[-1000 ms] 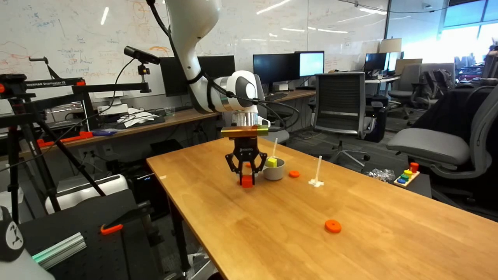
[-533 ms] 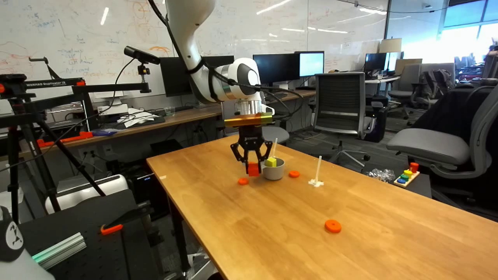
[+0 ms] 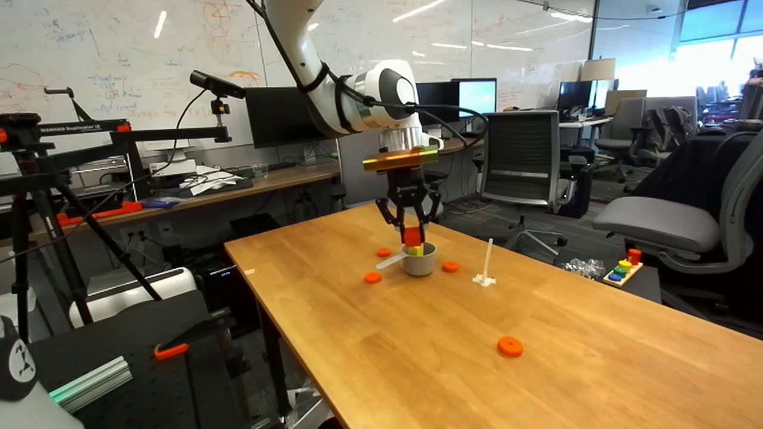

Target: Put the blocks in the grey cup

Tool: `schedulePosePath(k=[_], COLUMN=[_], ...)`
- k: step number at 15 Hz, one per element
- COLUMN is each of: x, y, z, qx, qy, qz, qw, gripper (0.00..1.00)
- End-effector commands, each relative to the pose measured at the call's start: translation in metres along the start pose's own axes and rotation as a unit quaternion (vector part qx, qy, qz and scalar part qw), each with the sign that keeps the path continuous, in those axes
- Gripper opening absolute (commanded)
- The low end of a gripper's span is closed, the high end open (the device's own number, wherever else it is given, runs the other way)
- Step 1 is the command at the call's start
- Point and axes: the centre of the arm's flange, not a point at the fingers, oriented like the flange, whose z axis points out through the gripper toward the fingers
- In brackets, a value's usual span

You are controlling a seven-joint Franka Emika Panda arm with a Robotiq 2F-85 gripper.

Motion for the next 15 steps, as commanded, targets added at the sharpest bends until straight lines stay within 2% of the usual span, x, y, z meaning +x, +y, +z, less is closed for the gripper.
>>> schedulePosePath(k=[1,9,15], x=[0.033,0.102,0.124], y=[0.022,0.042,0.035], z=[-0.017,-0.028,-0.015], qx=[0.008,0.005,0.021], qy=[0.009,0.036,0.065], qz=[0.037,0.077,0.079], qw=[0.9992,0.9963,0.9946], gripper=[0.13,0.13,0.13])
